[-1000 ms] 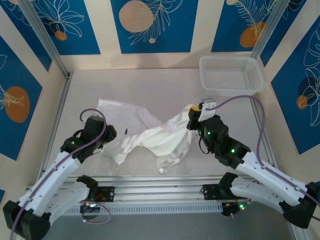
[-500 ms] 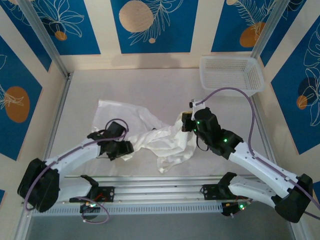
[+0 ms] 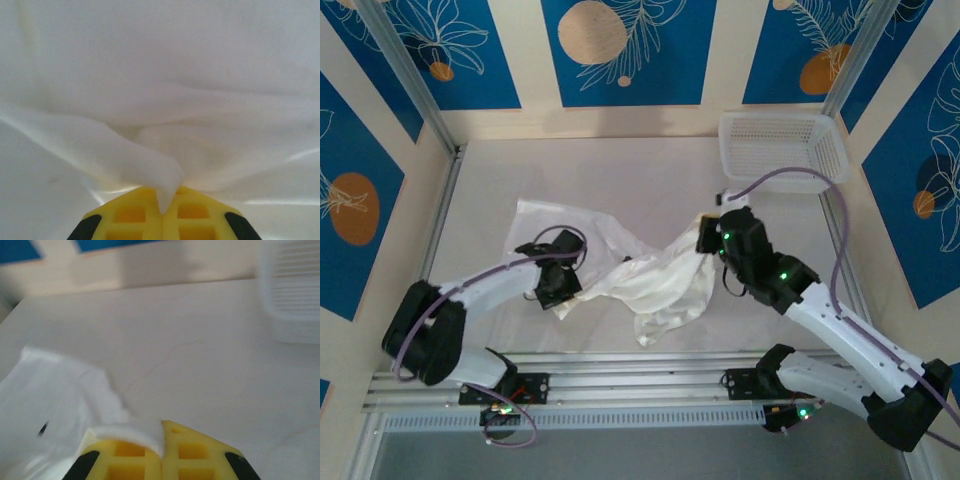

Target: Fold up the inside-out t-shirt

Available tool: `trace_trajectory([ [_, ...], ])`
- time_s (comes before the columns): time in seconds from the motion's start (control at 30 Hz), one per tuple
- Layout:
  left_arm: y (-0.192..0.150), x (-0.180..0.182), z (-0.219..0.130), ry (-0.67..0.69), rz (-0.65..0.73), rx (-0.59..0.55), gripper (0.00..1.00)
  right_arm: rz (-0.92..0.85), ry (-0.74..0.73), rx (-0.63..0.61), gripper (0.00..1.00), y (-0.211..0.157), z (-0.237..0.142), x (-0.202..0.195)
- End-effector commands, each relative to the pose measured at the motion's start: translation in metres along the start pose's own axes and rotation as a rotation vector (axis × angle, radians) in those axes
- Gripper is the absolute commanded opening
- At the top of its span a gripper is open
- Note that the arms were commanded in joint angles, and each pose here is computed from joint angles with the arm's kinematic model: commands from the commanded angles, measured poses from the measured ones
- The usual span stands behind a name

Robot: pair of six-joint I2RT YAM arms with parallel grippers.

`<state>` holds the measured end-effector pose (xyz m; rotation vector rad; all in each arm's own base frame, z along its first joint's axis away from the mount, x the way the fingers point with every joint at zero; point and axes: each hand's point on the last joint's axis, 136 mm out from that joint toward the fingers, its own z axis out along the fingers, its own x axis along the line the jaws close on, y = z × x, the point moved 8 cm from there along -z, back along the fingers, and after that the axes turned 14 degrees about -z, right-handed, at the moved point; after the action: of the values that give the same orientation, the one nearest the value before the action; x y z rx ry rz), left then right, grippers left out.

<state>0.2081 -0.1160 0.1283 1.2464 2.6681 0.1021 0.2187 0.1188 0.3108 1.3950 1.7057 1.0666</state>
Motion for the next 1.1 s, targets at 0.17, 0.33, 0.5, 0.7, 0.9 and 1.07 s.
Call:
trace_trajectory([
  [0.17,0.073,0.031,-0.136,-0.209,-0.043,-0.294,0.00,0.266,-0.412,-0.262,0.00,0.066,-0.104,-0.113],
  [0.33,0.067,0.015,-0.236,-0.575,0.101,-0.381,0.00,0.253,-0.338,-0.478,0.00,0.104,-0.175,-0.109],
  [0.5,0.075,0.013,-0.264,-0.607,0.183,-0.516,0.00,0.243,-0.320,-0.573,0.00,0.120,-0.206,-0.108],
  [0.7,0.098,-0.035,-0.178,-0.526,0.135,-0.329,0.00,0.196,-0.304,-0.329,0.00,0.107,-0.128,-0.105],
  [0.9,0.118,-0.046,-0.086,-0.317,0.070,-0.318,0.16,0.257,-0.246,-0.016,0.00,0.029,-0.033,-0.097],
  [1.07,0.126,-0.044,-0.079,-0.199,0.113,-0.380,0.34,0.297,-0.217,0.027,0.00,-0.001,-0.016,-0.093],
])
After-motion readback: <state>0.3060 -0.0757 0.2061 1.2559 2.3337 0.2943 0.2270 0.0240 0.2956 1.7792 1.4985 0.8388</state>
